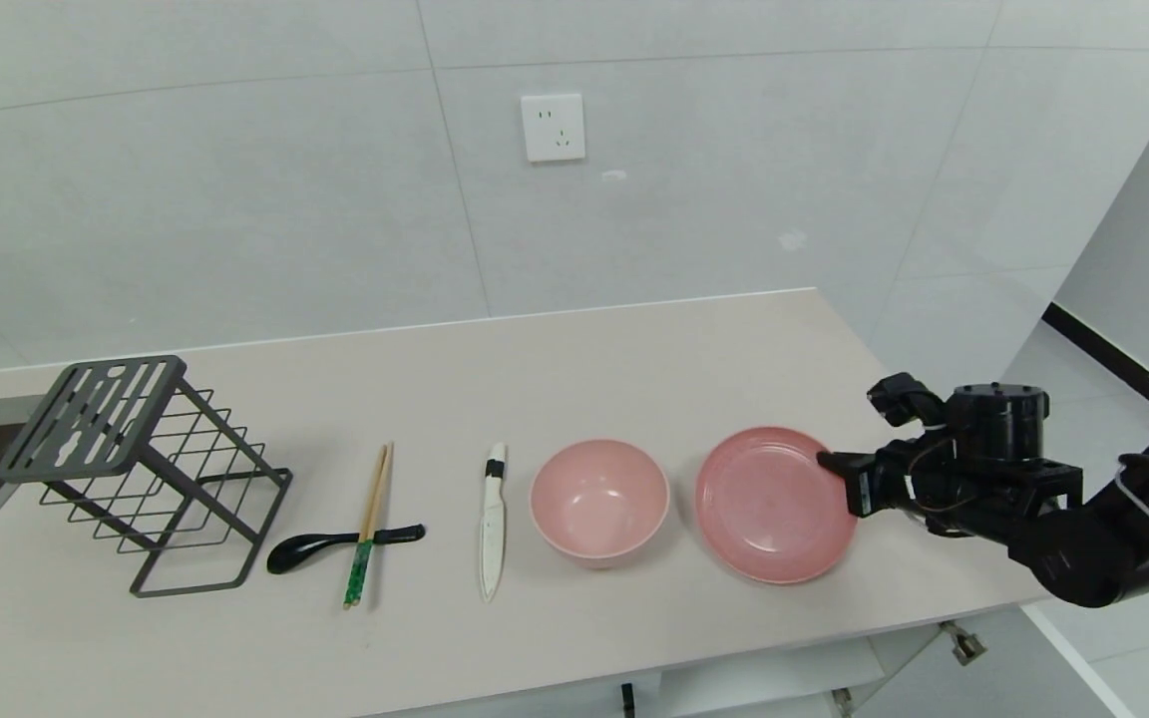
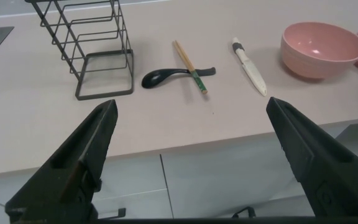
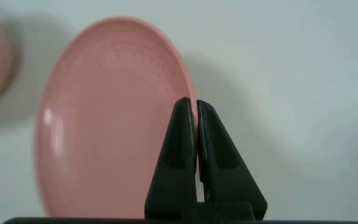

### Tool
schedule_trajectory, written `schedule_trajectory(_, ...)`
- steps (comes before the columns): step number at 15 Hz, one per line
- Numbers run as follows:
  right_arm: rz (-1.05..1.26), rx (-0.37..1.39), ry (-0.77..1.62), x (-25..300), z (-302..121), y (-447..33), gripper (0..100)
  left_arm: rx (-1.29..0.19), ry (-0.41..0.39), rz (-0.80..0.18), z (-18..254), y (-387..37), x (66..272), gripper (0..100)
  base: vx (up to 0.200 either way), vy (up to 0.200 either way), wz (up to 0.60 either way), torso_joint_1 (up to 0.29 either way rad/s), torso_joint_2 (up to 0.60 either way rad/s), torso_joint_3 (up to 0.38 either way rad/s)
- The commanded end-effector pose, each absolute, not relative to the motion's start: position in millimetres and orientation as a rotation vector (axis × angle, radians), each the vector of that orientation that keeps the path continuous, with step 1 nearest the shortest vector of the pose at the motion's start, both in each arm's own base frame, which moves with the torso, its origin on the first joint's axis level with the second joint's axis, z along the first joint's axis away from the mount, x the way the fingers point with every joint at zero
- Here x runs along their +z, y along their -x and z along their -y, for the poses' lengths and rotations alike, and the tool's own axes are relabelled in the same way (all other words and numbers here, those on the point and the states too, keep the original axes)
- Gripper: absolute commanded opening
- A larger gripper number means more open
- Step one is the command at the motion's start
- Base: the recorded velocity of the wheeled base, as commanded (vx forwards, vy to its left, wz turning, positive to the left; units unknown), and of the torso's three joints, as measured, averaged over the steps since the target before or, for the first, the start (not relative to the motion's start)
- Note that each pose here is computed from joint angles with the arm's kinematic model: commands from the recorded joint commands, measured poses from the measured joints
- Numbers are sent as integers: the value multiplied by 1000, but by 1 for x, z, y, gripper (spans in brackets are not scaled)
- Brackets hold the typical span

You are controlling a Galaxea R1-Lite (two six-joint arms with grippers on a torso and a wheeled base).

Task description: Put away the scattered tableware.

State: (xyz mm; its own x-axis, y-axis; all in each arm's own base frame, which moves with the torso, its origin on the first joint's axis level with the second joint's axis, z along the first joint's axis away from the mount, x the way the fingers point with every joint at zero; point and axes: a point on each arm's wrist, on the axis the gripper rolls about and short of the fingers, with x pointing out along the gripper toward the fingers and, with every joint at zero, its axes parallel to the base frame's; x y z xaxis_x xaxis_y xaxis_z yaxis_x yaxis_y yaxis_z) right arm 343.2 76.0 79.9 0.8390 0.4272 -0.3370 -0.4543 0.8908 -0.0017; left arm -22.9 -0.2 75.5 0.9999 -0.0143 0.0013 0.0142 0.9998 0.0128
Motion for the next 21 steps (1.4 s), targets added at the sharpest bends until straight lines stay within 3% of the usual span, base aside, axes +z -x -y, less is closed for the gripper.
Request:
schedule_trajectory(1, -146, 469, 91, 145, -70, -311, 0, -14, -17, 0, 0, 23, 75, 100, 0, 0, 0, 0, 0, 0)
schedule_trajectory(3, -119, 471, 95, 153, -65, -289, 0, -18, -37, 20, 0, 23, 78, 100, 0, 0, 0, 0, 0, 0)
schedule_trajectory(6, -21, 459, 95, 177, -58, -268, 0, -21, -60, 174, 1, 24, 93, 100, 0, 0, 0, 0, 0, 0)
schedule_trajectory(9, -2, 450, 99, 182, -53, -249, 0, -177, -80, 217, 4, 28, 105, 100, 0, 0, 0, 0, 0, 0)
schedule_trajectory(13, 57, 449, 104, 191, -49, -227, 0, -352, -76, 111, 6, 18, 158, 100, 0, 0, 0, 0, 0, 0)
schedule_trajectory(18, 92, 474, 121, 195, -47, -213, 0, -474, -56, -27, 9, -8, 169, 100, 0, 0, 0, 0, 0, 0)
schedule_trajectory(21, 77, 489, 132, 185, -46, -206, 0, -575, -26, -221, 17, -55, 176, 100, 0, 0, 0, 0, 0, 0)
